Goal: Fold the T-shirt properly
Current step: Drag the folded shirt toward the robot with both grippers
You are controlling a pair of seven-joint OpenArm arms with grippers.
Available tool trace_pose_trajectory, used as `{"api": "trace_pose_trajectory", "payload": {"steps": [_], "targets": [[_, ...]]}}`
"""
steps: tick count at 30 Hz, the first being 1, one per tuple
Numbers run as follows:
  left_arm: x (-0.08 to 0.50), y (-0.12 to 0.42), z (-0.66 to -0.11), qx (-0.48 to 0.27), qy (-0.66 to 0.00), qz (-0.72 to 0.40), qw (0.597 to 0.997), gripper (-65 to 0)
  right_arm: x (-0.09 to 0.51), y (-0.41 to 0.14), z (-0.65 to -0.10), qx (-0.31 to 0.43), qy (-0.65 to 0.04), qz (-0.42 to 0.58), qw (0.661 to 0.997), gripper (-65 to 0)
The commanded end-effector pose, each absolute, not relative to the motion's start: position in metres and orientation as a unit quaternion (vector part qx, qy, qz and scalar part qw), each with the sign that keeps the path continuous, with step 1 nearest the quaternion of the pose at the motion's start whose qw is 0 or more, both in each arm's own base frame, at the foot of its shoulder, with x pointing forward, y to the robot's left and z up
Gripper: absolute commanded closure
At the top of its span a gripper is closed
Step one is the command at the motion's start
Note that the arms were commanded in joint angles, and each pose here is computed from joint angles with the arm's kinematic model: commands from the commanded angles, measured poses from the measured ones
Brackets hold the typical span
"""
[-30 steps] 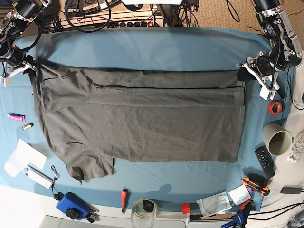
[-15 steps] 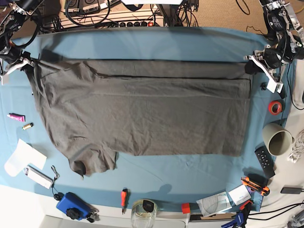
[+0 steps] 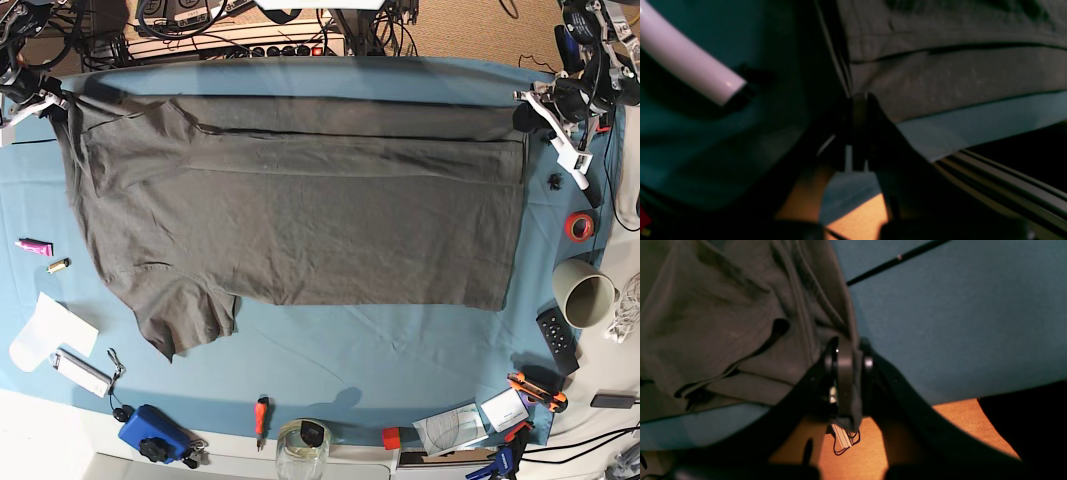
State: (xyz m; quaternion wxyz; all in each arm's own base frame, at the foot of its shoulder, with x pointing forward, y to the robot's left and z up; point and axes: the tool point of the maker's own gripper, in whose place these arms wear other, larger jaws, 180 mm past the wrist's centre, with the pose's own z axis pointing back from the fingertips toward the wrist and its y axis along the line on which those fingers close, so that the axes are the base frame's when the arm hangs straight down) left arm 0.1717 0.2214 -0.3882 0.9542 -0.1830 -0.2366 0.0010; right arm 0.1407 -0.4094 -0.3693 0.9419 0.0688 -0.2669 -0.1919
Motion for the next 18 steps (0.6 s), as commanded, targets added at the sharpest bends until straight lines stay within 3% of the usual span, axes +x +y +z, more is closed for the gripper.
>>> {"api": "trace_pose_trajectory", "payload": {"steps": [1,18], "targets": [[0.174,0.226,-0.38,-0.173,-0.247,-0.008,0.953,0.0,0.147,-0.421,-0.354,0.05,-0.286,-0.18,0.94,0.0],[0.161,0.23,-0.386,-0.162,-0.23,-0.008,0.96,0.0,0.143,-0.42,-0.356,0.051,-0.277,-0.18,0.942,0.0]]}}
